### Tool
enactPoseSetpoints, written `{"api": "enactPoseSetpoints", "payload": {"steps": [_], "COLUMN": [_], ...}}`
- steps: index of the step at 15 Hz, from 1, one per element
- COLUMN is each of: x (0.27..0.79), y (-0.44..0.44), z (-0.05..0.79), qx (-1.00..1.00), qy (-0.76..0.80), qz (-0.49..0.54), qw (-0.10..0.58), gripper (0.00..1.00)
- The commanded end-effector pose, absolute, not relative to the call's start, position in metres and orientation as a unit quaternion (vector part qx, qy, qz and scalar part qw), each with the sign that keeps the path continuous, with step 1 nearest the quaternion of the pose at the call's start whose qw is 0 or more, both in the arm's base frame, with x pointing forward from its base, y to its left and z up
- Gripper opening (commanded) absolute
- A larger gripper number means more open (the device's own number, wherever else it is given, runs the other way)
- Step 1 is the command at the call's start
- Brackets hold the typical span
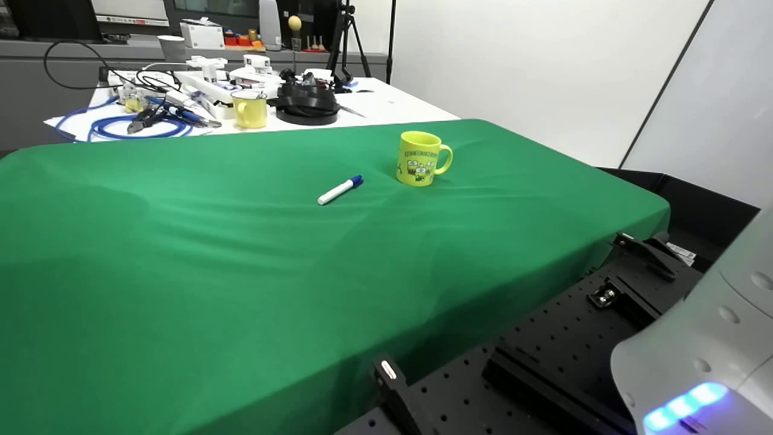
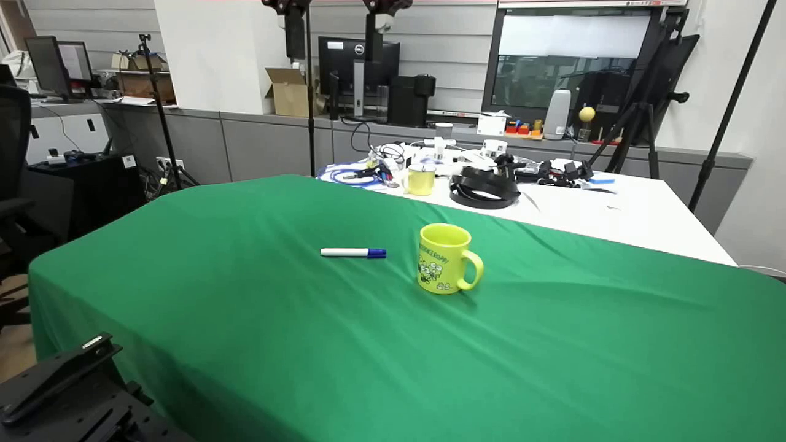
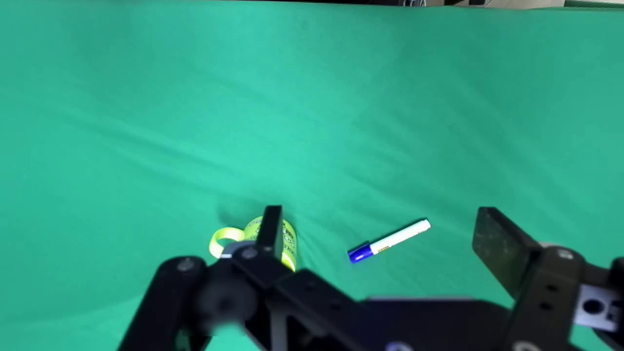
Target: Put the blue marker inside the yellow mug
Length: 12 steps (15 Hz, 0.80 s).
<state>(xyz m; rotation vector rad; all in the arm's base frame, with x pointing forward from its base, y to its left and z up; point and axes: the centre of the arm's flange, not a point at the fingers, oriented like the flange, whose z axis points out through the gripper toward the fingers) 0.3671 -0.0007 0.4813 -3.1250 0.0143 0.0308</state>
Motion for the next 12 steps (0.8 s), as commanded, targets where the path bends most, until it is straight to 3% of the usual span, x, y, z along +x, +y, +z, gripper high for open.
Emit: {"api": "enactPoseSetpoints", "payload": {"steps": [1, 7, 12], "x": [0.367, 0.367, 0.444], "y": [-0.001, -0.001, 0.012], "z": [0.481, 0.481, 0.456], "qx": [-1.000, -1.000, -0.993], "qy": [0.005, 0.005, 0.117], "qz": [0.010, 0.010, -0.014], "qw": [0.008, 0.008, -0.017], "gripper": [1.00, 1.00, 1.00]}}
